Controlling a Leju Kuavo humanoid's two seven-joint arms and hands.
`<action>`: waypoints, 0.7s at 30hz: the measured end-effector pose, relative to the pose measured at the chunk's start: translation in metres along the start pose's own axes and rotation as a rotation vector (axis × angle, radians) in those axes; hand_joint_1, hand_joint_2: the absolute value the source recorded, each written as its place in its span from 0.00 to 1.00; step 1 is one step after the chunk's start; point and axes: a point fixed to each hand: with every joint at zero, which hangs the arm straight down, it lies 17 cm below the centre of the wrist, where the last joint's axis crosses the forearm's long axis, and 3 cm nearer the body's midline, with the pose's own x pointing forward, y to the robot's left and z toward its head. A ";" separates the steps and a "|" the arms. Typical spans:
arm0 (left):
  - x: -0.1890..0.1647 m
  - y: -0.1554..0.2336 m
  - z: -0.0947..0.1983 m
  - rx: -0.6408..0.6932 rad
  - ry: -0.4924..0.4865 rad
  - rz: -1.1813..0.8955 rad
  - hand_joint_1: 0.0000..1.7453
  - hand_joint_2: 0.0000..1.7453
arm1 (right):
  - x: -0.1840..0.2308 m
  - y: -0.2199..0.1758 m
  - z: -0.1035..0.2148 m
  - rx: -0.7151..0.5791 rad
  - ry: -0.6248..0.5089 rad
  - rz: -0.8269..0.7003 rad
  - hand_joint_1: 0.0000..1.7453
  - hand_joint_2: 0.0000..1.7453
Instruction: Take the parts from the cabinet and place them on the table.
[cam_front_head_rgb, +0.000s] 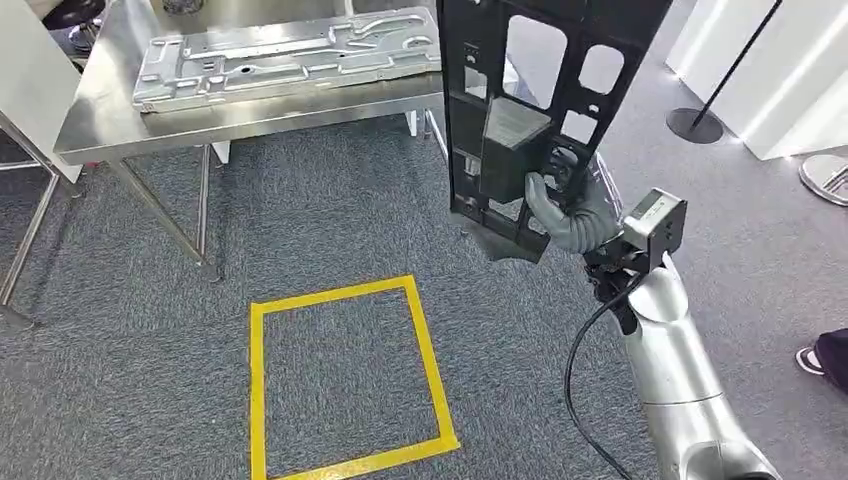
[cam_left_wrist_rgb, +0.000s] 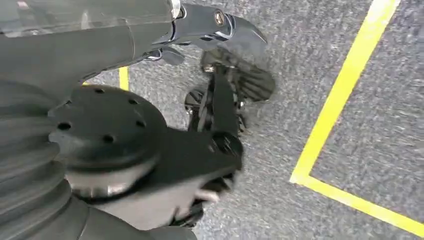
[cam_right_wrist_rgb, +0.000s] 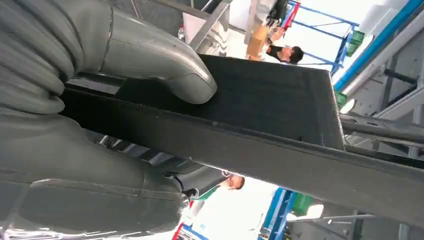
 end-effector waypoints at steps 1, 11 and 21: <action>0.000 0.000 0.000 -0.001 0.000 0.000 0.00 1.00 | 0.000 0.000 0.000 0.000 0.000 0.000 1.00 1.00; 0.000 0.001 0.000 0.001 -0.004 0.001 0.00 1.00 | -0.003 0.000 0.002 -0.001 0.008 -0.002 1.00 1.00; 0.001 -0.001 0.000 0.000 -0.005 0.005 0.00 1.00 | 0.000 -0.001 -0.001 0.000 -0.001 0.002 1.00 1.00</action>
